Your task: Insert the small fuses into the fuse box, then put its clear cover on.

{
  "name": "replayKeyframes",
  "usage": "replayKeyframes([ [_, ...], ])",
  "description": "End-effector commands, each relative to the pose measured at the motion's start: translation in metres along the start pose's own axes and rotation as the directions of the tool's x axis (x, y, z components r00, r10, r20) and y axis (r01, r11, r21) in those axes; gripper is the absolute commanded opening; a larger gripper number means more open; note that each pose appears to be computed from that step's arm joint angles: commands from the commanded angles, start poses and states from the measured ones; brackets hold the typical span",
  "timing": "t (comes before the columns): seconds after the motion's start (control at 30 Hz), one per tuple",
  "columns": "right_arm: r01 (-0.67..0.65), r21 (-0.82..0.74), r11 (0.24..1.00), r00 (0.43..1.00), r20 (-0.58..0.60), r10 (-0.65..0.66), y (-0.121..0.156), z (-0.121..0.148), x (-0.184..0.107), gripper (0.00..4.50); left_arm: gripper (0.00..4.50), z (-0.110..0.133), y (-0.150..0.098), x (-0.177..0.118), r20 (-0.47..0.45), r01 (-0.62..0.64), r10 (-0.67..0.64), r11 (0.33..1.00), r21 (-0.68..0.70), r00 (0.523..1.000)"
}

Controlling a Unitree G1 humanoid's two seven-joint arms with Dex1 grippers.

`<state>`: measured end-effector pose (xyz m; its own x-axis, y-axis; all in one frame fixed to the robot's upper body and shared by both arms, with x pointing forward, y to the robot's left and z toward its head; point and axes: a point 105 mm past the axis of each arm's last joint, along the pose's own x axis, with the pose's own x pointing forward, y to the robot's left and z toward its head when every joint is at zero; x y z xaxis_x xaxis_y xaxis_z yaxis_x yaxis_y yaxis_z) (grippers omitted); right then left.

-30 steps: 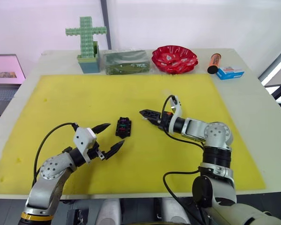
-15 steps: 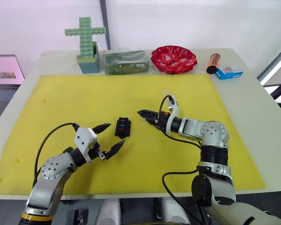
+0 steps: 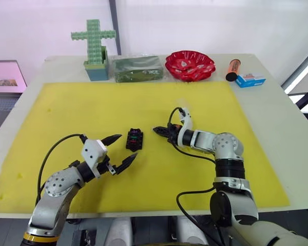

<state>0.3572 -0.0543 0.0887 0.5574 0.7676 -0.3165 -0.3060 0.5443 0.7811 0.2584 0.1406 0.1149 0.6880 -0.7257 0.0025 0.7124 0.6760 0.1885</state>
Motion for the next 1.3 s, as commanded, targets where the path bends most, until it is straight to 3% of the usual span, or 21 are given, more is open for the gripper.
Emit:
replayKeyframes([
  [0.03, 0.1, 0.023, 0.995, 0.994, -0.043, -0.099, -0.026, -0.018, -0.002, 0.02, 4.5, 0.011, -0.001, 0.001, 0.034, 0.0, -0.001, 0.999, 0.033, 0.999],
  [0.3, 0.04, -0.013, 0.999, 0.999, -0.019, -0.04, -0.014, -0.011, -0.015, 0.02, 4.5, 0.012, -0.001, 0.001, 0.034, 0.004, -0.006, 0.999, 0.035, 0.999],
  [0.43, -0.011, -0.038, 0.999, 1.0, 0.001, 0.011, -0.001, -0.007, -0.046, 0.02, 4.5, 0.011, -0.001, 0.001, 0.031, 0.005, -0.006, 0.999, 0.034, 1.0],
  [0.6, -0.028, -0.055, 0.998, 0.999, -0.033, 0.026, 0.003, -0.024, -0.08, 0.02, 4.5, 0.01, -0.002, 0.001, 0.028, 0.011, -0.011, 1.0, 0.026, 1.0],
  [0.97, -0.105, -0.062, 0.993, 0.993, -0.056, 0.102, 0.014, -0.055, -0.121, 0.02, 4.5, 0.009, -0.002, -0.002, 0.024, 0.01, -0.01, 1.0, 0.022, 1.0],
  [1.13, -0.053, 0.008, 0.999, 0.999, 0.008, 0.053, 0.011, -0.057, -0.108, 0.02, 4.5, 0.008, -0.004, -0.001, 0.022, 0.008, -0.009, 1.0, 0.018, 1.0],
  [1.3, 0.101, 0.088, 0.991, 0.988, 0.107, -0.11, 0.002, -0.054, -0.093, 0.02, 4.5, 0.009, -0.004, -0.001, 0.024, 0.008, -0.008, 1.0, 0.017, 1.0],
])
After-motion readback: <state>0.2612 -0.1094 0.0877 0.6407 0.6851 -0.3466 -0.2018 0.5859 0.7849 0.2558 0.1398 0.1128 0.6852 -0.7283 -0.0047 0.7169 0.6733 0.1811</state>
